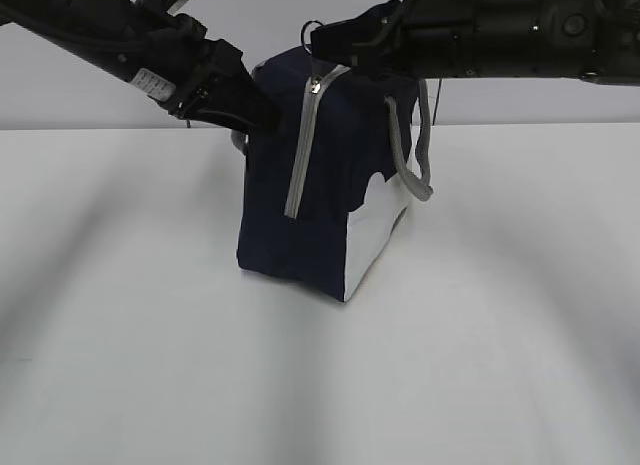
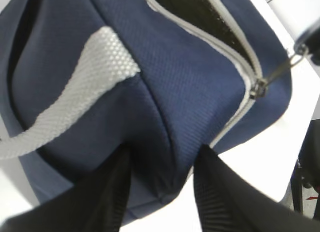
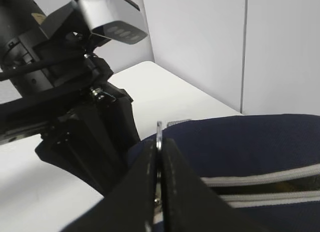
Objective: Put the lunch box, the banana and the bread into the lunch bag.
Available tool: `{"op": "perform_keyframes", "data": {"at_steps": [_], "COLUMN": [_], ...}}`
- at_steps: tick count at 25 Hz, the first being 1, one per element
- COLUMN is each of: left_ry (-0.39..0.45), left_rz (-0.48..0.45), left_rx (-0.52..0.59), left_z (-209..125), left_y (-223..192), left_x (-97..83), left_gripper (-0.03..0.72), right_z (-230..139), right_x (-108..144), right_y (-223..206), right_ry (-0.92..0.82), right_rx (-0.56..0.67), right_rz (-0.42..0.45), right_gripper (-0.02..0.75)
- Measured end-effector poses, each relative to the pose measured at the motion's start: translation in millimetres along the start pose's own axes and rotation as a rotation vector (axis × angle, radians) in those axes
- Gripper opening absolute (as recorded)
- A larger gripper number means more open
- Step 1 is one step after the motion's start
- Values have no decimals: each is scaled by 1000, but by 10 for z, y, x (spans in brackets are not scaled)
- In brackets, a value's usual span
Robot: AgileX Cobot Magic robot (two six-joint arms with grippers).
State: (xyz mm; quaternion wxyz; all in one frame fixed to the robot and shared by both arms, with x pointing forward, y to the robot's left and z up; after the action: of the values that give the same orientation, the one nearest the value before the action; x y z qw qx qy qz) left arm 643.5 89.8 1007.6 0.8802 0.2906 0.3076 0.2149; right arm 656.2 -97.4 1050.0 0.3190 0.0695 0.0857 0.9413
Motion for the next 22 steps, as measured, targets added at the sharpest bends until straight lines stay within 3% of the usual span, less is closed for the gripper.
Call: {"op": "perform_keyframes", "data": {"at_steps": [2, 8, 22], "left_ry": [-7, -21, 33], "left_rz": [3, -1, -87], "left_rx": [-2, 0, 41], "left_z": [0, -4, -68], "left_y": [-11, -17, -9], "left_x": [14, 13, -127], "left_gripper": [261, 19, 3], "right_z": [-2, -8, 85], "right_x": [1, 3, -96], "right_y": [0, 0, 4], "right_ry": [1, 3, -110], "right_rx": [2, 5, -56], "right_rz": [1, 2, -57], "right_gripper": [-16, -16, -16]}}
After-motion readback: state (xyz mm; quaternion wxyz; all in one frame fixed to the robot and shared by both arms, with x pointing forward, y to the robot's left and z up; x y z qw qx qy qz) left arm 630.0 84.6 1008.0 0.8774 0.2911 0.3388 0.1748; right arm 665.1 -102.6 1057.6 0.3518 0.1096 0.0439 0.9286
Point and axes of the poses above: a point on each arm's last joint axis where the gripper is mounted, y pointing back along that axis away from the gripper, x along the wrist's bending axis when the last joint is at zero, z = x × y, the point moved 7 cm from there along -y, pointing out along that axis toward the gripper, and after that the axes turned 4 degrees about -y, right-handed, at the moved point
